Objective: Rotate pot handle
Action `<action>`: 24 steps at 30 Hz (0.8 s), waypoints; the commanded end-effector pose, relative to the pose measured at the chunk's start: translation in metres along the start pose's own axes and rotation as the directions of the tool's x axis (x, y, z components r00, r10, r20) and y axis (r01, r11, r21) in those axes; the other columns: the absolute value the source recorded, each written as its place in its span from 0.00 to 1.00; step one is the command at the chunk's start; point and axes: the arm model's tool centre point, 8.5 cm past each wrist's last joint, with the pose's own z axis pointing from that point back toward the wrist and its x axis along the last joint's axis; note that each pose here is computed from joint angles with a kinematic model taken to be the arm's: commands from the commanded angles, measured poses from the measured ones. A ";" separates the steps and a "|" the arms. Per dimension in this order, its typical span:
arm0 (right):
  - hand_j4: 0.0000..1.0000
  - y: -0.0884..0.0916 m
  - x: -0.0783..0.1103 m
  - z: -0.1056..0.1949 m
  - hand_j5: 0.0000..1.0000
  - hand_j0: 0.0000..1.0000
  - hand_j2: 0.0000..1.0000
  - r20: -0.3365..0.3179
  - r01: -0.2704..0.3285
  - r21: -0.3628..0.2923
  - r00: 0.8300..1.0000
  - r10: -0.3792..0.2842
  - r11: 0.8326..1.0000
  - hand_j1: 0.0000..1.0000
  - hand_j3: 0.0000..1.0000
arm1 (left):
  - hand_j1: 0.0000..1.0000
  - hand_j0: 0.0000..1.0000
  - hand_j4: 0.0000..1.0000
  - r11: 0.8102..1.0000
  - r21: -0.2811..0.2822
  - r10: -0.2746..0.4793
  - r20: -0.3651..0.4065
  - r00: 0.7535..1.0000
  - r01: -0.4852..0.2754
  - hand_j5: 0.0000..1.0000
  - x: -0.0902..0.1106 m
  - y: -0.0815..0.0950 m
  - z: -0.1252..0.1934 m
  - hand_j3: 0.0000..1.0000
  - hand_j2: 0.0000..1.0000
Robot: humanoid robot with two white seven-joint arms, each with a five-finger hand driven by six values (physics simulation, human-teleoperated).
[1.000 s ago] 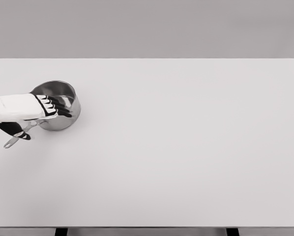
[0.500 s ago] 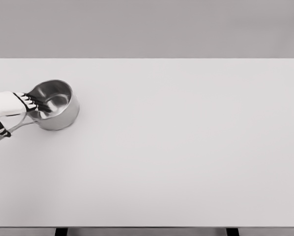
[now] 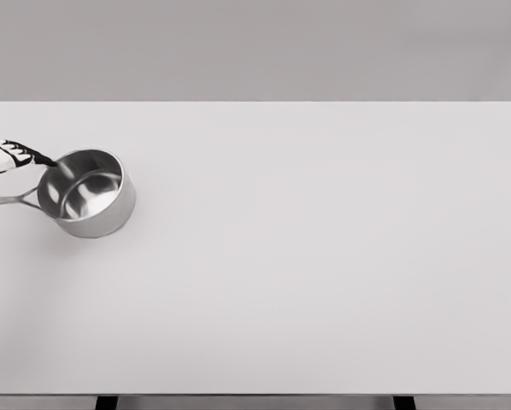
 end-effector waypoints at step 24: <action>1.00 0.000 0.000 0.000 1.00 1.00 1.00 0.000 0.000 -0.001 1.000 0.000 1.000 1.00 1.00 | 1.00 1.00 1.00 0.908 0.293 0.313 0.000 0.950 -0.300 1.00 -0.046 0.034 -0.037 1.00 1.00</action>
